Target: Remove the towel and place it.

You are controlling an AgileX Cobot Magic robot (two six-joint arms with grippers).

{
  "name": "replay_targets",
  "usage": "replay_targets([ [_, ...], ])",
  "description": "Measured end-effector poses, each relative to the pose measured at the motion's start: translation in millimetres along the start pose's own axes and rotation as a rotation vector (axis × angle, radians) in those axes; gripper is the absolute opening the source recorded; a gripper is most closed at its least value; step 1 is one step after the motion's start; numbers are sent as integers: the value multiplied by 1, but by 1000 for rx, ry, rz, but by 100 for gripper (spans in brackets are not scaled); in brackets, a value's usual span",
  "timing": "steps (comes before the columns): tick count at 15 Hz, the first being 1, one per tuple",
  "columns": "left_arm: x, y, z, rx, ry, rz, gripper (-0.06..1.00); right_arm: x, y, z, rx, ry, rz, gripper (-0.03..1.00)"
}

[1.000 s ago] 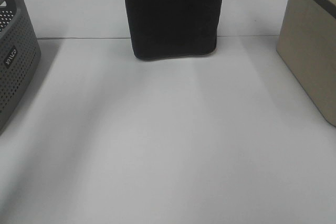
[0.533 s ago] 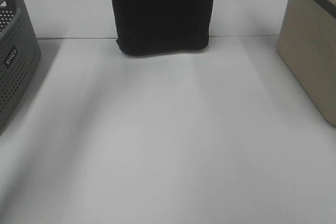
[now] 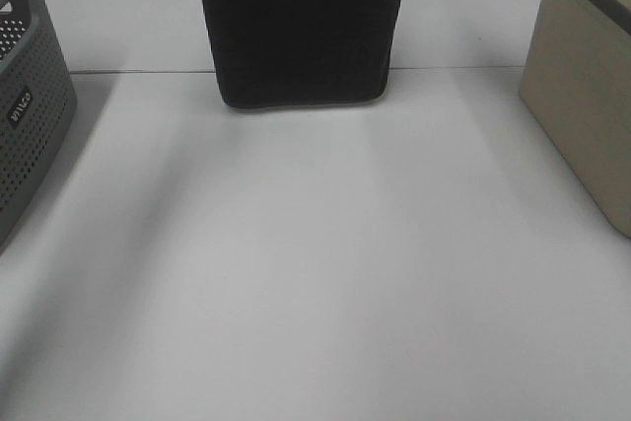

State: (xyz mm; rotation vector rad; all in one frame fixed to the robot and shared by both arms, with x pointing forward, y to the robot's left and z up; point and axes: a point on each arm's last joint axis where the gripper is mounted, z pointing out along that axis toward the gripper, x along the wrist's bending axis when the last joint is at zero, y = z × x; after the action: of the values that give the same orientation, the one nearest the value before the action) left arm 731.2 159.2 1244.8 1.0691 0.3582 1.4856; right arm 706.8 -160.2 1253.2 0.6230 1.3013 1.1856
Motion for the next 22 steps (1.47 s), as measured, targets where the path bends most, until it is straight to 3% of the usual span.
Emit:
replay_targets([
  [4,0,-1,0,16,2,0,0,0,0,0,-1,0,-1,2],
  [8,-1,-13,-1,165,17,-16,0,1,-7,0,78,15,-1,2],
  [15,-18,6,-15,586,25,-126,0,3,-7,-22,377,119,141,2],
  [18,-17,37,-34,799,-65,-164,0,2,1,-43,538,196,204,2],
  [19,-13,52,-51,951,-117,-210,0,2,9,-60,641,256,238,2],
  [22,-13,58,-68,1110,-167,-252,0,2,15,-82,801,322,274,2],
])
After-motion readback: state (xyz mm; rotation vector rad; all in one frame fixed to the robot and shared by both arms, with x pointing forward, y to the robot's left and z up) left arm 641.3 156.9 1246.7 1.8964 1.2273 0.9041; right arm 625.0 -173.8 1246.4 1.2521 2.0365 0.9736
